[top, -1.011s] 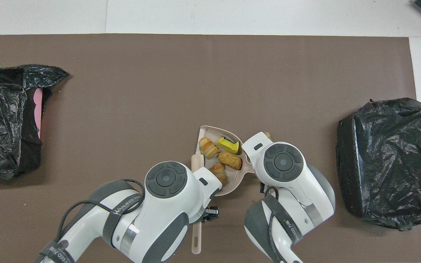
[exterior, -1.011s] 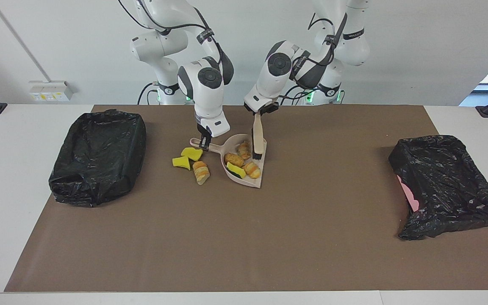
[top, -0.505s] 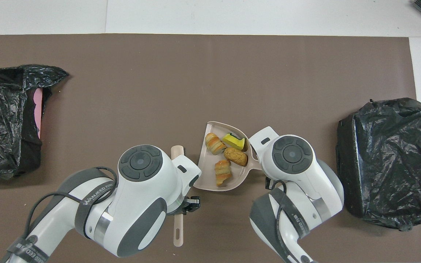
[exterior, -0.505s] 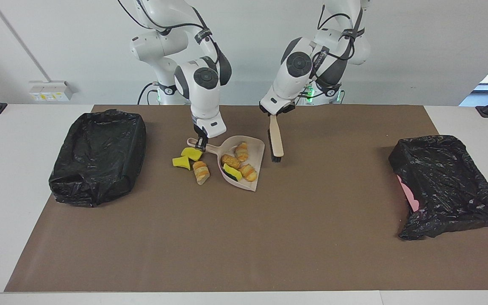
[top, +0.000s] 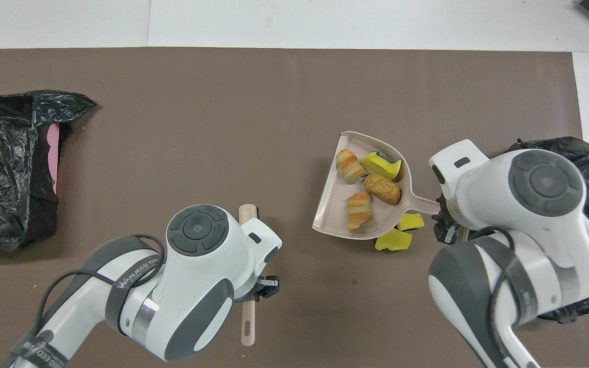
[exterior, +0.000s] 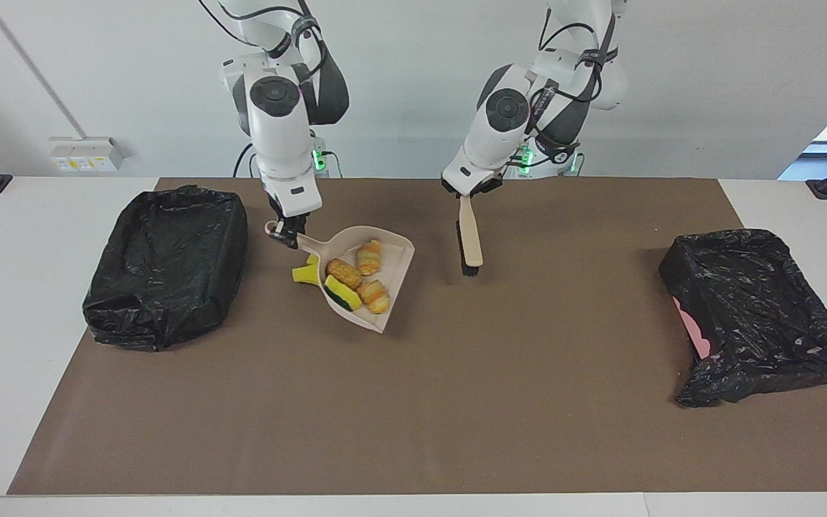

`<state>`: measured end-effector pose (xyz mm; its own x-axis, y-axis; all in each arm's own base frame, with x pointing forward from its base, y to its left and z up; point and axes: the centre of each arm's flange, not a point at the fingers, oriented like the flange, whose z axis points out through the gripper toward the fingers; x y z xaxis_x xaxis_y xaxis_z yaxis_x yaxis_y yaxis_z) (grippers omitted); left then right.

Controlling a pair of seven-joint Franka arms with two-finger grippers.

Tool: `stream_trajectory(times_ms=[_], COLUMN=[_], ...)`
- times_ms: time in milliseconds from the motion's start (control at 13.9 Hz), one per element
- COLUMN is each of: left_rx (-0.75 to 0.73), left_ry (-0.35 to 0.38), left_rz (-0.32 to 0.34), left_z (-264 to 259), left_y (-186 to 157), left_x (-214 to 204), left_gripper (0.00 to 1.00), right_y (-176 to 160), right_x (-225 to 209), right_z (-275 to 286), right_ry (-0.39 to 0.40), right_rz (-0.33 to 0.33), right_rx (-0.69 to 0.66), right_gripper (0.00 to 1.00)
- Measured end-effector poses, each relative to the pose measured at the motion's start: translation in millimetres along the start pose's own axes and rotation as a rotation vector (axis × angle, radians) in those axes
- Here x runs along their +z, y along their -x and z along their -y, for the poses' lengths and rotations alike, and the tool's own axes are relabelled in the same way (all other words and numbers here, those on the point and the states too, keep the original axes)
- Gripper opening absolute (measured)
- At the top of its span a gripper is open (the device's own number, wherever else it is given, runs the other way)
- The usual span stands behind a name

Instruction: Sweep and dump trash in bin

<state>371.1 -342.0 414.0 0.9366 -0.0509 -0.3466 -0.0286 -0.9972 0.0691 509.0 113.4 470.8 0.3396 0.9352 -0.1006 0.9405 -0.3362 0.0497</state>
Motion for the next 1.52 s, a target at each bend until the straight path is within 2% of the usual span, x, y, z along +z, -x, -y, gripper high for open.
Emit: stream_trajectory(times_ms=[144,289,433,650,722,794,939,1155,1300,1516], left_rx=[0.000,-0.005,0.004,-0.014,-0.016,-0.017,-0.043,-0.062,-0.055,-0.049], left_ry=[-0.029,-0.089,-0.101,-0.096,-0.101,-0.110,-0.113,-0.099,-0.113,-0.123], left_rz=[-0.005,-0.037,-0.074,-0.125,-0.130,-0.128,-0.132,-0.153,-0.151,-0.150], left_z=[-17,-38,-51,-62,-63,-62,-61,-67,-68,-72], left_y=[20,53,86,123,131,135,139,151,154,152], left_x=[8,23,43,85,97,106,114,126,142,157], left_gripper=[0.26,0.26,0.26,0.26,0.26,0.26,0.26,0.26,0.26,0.26], right_y=[46,100,158,261,296,325,357,395,405,398], right_x=[-26,-49,-64,-59,-54,-52,-54,-56,-56,-39], right_z=[-10,-13,-15,-29,-31,-31,-32,-32,-32,-30], right_ry=[0.006,-0.008,-0.022,-0.035,-0.034,-0.027,0.012,0.047,0.054,0.012], right_rz=[-0.003,-0.002,-0.018,-0.056,-0.041,0.003,0.100,0.203,0.271,0.357], right_rx=[0.031,0.054,0.051,0.000,-0.012,-0.012,-0.002,-0.001,-0.029,-0.126], right_gripper=[0.32,0.32,0.32,0.32,0.32,0.32,0.32,0.32,0.32,0.32])
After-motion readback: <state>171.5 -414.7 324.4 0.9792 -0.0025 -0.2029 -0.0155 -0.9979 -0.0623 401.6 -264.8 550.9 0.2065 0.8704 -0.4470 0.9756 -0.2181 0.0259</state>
